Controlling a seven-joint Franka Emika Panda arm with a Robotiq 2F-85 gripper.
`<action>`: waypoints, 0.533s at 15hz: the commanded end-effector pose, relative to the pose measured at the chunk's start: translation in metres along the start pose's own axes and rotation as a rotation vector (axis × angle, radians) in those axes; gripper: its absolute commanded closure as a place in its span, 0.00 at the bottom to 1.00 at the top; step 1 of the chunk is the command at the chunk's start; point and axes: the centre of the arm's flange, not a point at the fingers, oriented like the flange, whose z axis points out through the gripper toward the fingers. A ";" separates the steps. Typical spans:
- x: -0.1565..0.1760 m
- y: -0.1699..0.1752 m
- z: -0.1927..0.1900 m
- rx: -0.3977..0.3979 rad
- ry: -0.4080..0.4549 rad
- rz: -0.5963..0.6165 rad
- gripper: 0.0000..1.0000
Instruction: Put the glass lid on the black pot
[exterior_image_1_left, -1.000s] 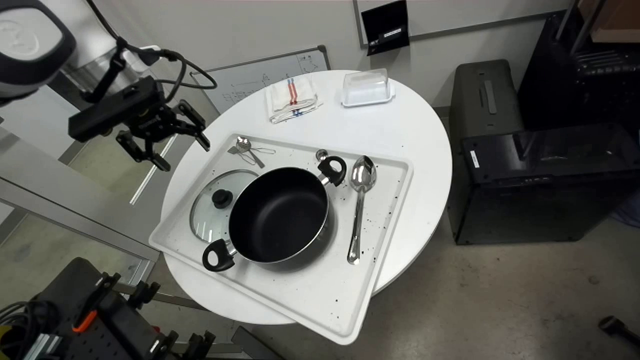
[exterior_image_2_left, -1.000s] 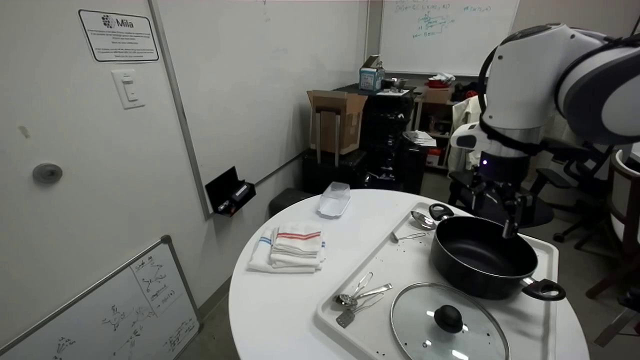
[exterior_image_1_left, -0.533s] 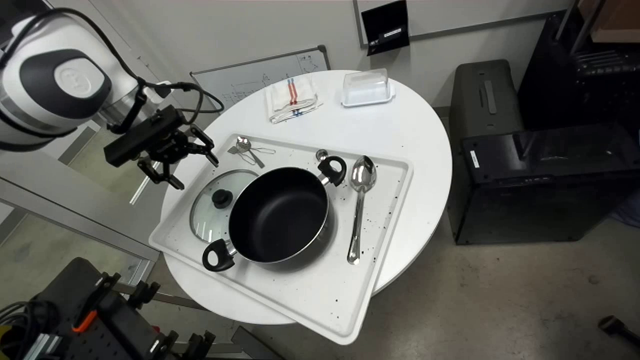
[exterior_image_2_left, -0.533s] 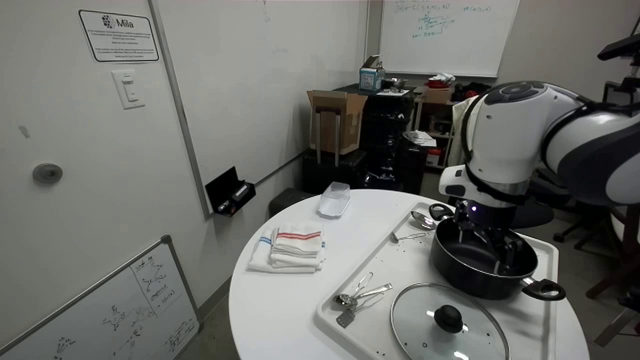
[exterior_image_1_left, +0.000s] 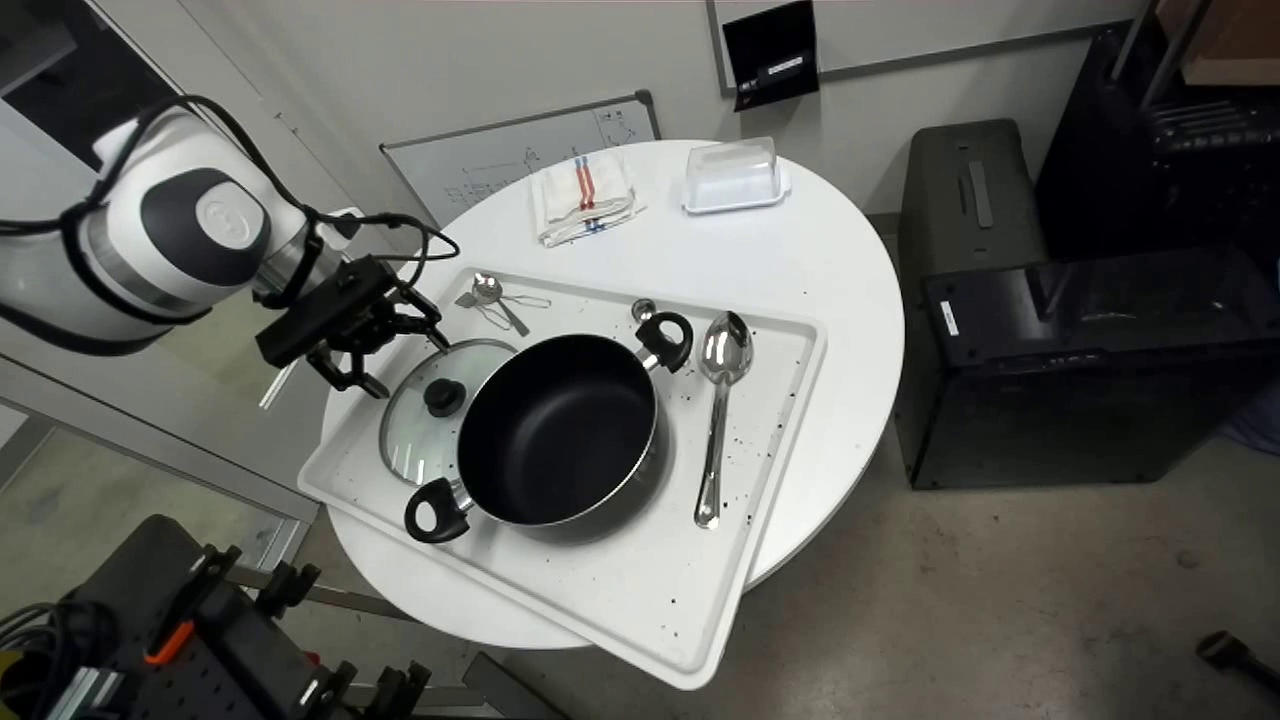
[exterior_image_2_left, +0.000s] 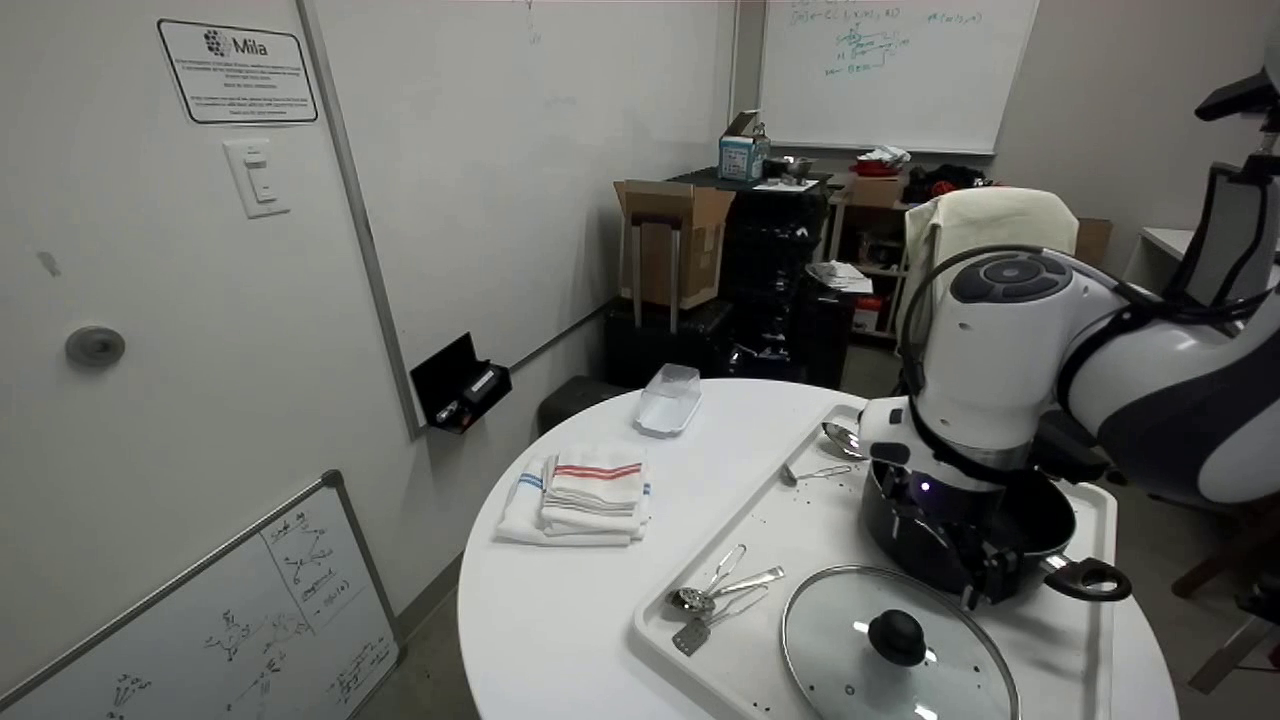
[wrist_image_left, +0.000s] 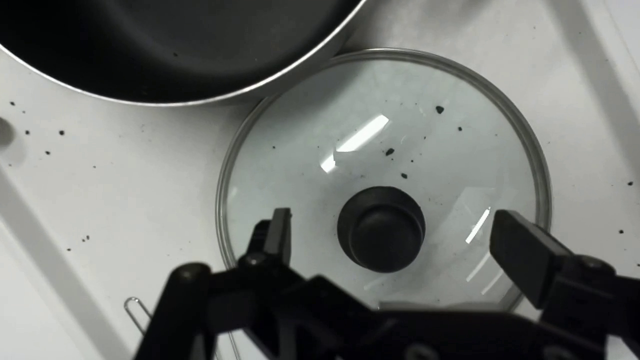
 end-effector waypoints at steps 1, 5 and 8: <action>0.016 0.002 0.033 -0.031 0.001 -0.007 0.00; 0.025 -0.007 0.056 -0.030 -0.007 -0.035 0.00; 0.031 -0.014 0.068 -0.027 -0.010 -0.056 0.00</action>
